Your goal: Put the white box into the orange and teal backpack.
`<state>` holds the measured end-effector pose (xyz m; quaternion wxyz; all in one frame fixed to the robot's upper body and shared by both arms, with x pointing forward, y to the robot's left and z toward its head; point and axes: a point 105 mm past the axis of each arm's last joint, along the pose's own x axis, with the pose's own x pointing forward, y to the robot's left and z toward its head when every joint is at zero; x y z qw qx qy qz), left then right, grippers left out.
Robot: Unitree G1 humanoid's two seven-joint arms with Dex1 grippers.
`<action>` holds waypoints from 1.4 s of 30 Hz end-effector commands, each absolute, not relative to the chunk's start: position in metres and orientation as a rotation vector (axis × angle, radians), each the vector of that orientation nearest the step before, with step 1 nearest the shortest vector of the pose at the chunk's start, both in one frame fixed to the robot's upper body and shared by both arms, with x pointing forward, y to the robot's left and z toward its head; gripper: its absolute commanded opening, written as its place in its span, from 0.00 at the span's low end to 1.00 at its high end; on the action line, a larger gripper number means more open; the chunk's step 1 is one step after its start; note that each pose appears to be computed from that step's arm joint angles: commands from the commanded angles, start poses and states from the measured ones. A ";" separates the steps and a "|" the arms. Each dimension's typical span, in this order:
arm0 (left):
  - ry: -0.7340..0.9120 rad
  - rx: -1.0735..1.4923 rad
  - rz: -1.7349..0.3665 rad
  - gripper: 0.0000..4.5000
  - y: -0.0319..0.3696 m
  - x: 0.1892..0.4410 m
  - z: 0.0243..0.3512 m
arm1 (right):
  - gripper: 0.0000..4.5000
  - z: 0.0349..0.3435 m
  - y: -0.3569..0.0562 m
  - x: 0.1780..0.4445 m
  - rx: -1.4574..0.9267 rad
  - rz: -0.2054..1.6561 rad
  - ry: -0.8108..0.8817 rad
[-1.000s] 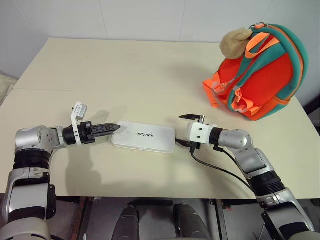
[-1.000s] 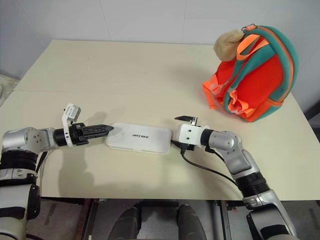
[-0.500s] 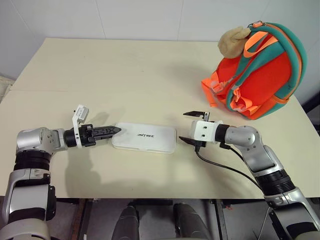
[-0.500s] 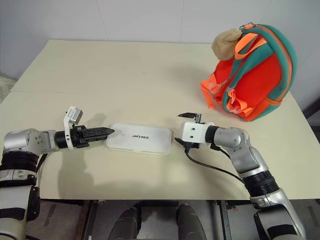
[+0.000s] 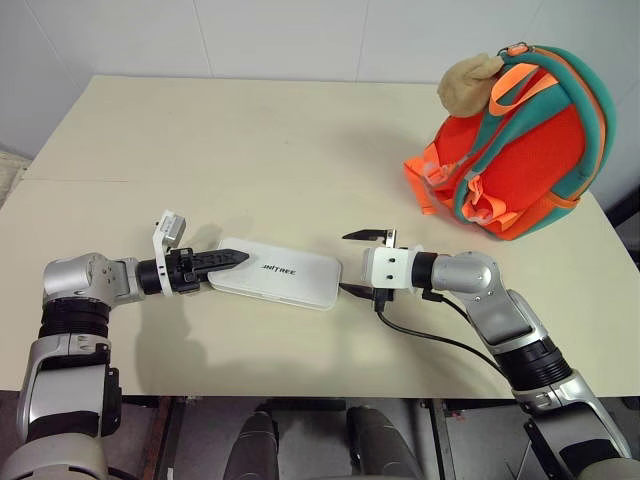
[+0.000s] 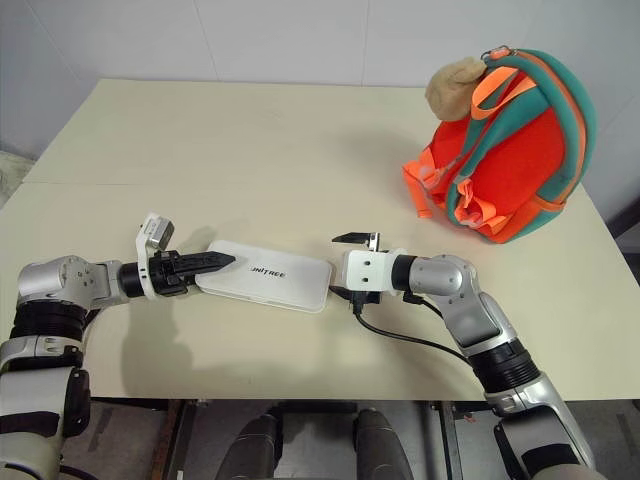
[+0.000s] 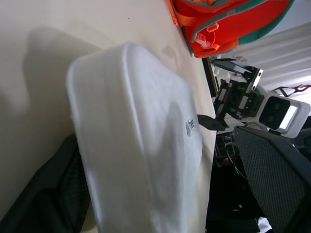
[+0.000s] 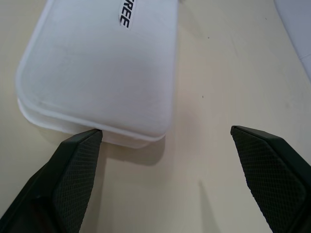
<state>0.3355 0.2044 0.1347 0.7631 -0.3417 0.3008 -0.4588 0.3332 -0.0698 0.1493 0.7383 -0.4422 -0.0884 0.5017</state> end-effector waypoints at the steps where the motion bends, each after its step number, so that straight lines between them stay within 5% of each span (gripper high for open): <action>1: 0.591 -0.729 -1.018 1.00 0.205 0.339 0.146 | 0.99 0.155 -0.068 0.331 -0.974 1.103 -0.236; 12: 0.629 -0.662 -1.033 1.00 0.210 0.337 0.144 | 0.99 0.153 -0.072 0.331 -0.973 1.101 -0.227; 15: 0.619 -0.664 -1.038 0.87 0.212 0.339 0.148 | 1.00 0.154 -0.072 0.331 -0.972 1.099 -0.227; 22: 0.628 -0.679 -1.039 0.38 0.213 0.340 0.151 | 1.00 0.154 -0.074 0.332 -0.972 1.090 -0.226; 24: 0.622 -0.697 -1.039 0.33 0.213 0.341 0.153 | 1.00 0.155 -0.074 0.332 -0.971 1.087 -0.227; 31: 0.547 -0.750 -0.983 0.32 0.217 0.355 0.162 | 1.00 0.161 -0.076 0.336 -0.951 1.052 -0.245; 42: 0.433 -0.908 -0.885 0.31 0.209 0.375 0.188 | 1.00 0.210 -0.118 0.358 -0.592 0.723 -0.298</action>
